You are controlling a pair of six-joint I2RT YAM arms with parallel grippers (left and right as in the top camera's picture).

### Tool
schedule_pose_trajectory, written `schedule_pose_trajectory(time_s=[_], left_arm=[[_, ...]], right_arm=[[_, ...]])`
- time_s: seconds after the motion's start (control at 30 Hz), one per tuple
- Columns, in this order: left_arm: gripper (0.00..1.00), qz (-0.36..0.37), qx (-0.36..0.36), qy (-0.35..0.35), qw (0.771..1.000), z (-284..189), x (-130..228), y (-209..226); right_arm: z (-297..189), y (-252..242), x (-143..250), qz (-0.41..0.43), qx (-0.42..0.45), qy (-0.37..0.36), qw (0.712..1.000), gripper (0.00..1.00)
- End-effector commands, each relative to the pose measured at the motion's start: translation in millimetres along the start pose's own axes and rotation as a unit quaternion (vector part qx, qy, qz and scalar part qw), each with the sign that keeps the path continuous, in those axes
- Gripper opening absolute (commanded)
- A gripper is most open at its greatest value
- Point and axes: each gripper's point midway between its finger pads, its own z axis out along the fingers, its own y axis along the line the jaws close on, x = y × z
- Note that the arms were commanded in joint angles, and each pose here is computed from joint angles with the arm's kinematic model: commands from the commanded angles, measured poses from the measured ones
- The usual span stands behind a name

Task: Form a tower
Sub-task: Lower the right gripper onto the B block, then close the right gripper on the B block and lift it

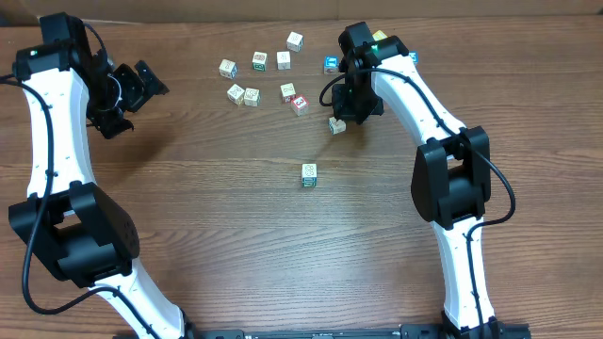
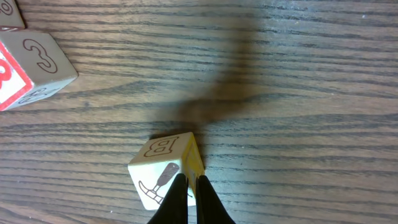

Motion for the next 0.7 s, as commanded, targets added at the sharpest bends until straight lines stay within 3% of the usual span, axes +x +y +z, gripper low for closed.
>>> schedule_pose_trajectory(time_s=[0.0,0.33,0.67], left_arm=[[1.0,0.015,0.007,-0.006,1.0,-4,-1,-6],[1.0,0.015,0.007,-0.006,1.0,-4,-1,-6],[1.0,0.015,0.007,-0.006,1.0,-4,-1,-6]], right_arm=[[2,-9,2,0.002,0.027,0.001,1.0,0.04],[8,-37,3,0.015,0.07,0.01,0.997,0.04],[-17,5,1,-0.001,-0.056,0.016,0.998,0.04]])
